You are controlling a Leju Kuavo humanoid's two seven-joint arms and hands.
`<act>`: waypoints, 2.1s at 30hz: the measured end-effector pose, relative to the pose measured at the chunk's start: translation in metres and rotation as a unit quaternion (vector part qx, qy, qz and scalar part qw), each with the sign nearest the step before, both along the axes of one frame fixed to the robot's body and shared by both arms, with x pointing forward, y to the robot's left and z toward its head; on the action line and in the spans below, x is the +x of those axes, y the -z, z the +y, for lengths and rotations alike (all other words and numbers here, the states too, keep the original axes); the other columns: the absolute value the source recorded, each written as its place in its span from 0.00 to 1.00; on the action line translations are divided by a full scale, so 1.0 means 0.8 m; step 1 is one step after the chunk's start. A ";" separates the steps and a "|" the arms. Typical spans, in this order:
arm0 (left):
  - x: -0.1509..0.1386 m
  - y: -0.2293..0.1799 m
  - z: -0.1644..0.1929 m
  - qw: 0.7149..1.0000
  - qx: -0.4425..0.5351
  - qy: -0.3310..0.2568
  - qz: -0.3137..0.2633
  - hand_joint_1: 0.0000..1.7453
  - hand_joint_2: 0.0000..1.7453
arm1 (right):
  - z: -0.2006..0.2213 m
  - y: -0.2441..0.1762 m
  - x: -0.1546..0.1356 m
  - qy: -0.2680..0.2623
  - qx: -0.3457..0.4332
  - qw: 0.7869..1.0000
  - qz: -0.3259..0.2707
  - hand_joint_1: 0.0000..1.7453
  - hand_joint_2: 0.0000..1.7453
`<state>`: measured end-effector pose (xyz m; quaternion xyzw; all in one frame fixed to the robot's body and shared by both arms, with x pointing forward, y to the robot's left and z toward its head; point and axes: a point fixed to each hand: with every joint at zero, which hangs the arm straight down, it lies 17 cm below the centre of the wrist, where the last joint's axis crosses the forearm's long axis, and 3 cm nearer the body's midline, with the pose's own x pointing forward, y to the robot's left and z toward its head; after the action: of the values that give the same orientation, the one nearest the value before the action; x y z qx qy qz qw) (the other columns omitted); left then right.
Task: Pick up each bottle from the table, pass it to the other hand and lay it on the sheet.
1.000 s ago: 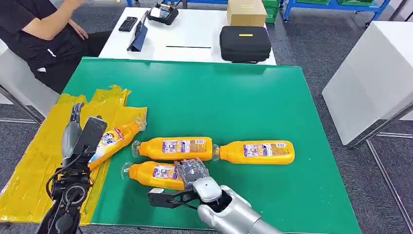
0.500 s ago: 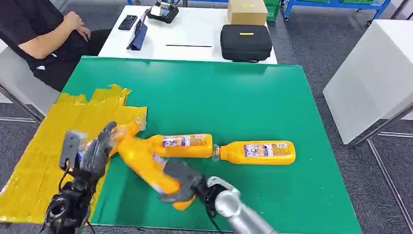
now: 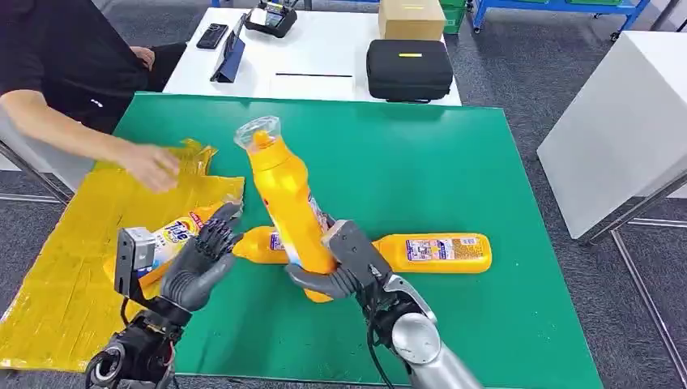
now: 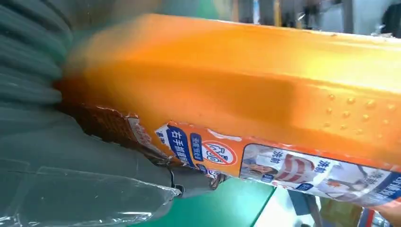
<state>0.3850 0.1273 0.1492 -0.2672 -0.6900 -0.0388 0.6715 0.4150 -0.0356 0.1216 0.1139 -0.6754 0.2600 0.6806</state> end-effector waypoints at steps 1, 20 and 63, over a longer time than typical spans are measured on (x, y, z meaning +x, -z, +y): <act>-0.001 -0.006 -0.006 1.000 -0.002 0.005 -0.004 0.00 1.00 | 0.002 0.001 0.000 -0.001 -0.014 1.000 -0.004 1.00 1.00; 0.005 -0.054 -0.048 0.998 -0.041 0.036 -0.020 0.00 1.00 | 0.060 0.019 -0.003 -0.059 -0.186 0.978 -0.072 1.00 1.00; 0.013 -0.038 0.041 0.992 0.007 -0.124 -0.022 1.00 1.00 | 0.121 0.034 -0.018 -0.107 -0.292 0.939 -0.147 0.00 0.00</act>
<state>0.3951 0.1599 0.1792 -0.1738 -0.7319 0.0339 0.6580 0.4004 0.0609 0.0941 -0.0580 -0.6459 0.5306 0.5457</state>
